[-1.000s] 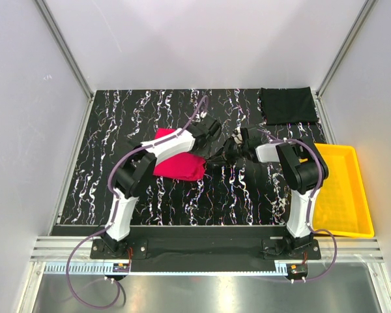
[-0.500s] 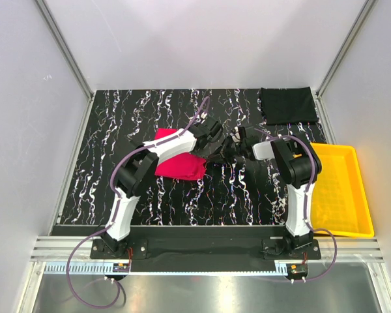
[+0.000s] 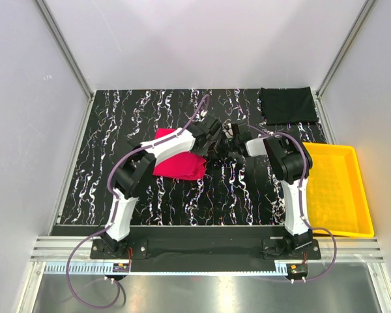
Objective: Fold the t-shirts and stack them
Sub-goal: Fold the tshirt
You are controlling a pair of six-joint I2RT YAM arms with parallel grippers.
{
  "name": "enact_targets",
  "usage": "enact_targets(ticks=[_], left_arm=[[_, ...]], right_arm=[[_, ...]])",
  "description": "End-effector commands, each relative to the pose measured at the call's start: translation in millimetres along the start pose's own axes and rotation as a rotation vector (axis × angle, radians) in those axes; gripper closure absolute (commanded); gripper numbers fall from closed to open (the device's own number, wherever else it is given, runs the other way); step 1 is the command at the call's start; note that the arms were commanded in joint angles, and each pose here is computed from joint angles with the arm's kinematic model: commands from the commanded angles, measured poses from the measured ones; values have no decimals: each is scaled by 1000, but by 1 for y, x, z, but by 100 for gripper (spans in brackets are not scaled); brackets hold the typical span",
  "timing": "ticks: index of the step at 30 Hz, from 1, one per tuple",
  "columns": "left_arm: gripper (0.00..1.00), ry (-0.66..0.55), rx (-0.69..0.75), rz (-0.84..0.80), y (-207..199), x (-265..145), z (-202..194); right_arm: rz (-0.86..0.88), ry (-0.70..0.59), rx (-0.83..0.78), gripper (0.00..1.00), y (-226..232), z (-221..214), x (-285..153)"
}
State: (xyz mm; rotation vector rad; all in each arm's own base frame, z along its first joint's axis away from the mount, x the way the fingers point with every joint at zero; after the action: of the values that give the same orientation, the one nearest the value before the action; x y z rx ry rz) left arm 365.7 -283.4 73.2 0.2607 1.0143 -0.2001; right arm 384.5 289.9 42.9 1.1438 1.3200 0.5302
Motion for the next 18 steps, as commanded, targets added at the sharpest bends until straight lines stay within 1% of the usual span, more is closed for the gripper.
enact_targets(ticks=[1, 5, 6, 7, 12, 18], left_arm=[[100, -120, -31, -30, 3, -39, 36], [100, -117, -31, -49, 1, -41, 36], [100, -118, -32, -52, 0, -41, 36], [100, -117, -36, -58, 0, -42, 36], [100, -113, -43, -92, -5, -47, 37], [100, -104, -73, -132, -12, -48, 38]], right_arm=[[20, 10, -27, 93, 10, -1, 13], [-19, -1, -29, 93, 2, -2, 18], [-49, -23, -44, 93, -4, 0, 19], [-93, -22, -23, 93, -12, -2, 19], [-169, -64, -19, 93, -29, 0, 17], [-242, -99, -37, 93, -36, 1, 13]])
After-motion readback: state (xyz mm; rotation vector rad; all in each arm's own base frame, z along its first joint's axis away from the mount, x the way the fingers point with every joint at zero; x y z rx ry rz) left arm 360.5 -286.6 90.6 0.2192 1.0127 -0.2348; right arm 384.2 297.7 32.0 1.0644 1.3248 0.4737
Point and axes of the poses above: each gripper's point midway between its finger pads, its own x axis out along the fingers, its own y axis along the line the jaws close on, z = x × y, the point moved 3 cm from there along -x, back along the fingers, and after that the axes turned 1 degree about x, right-handed, at the moved point
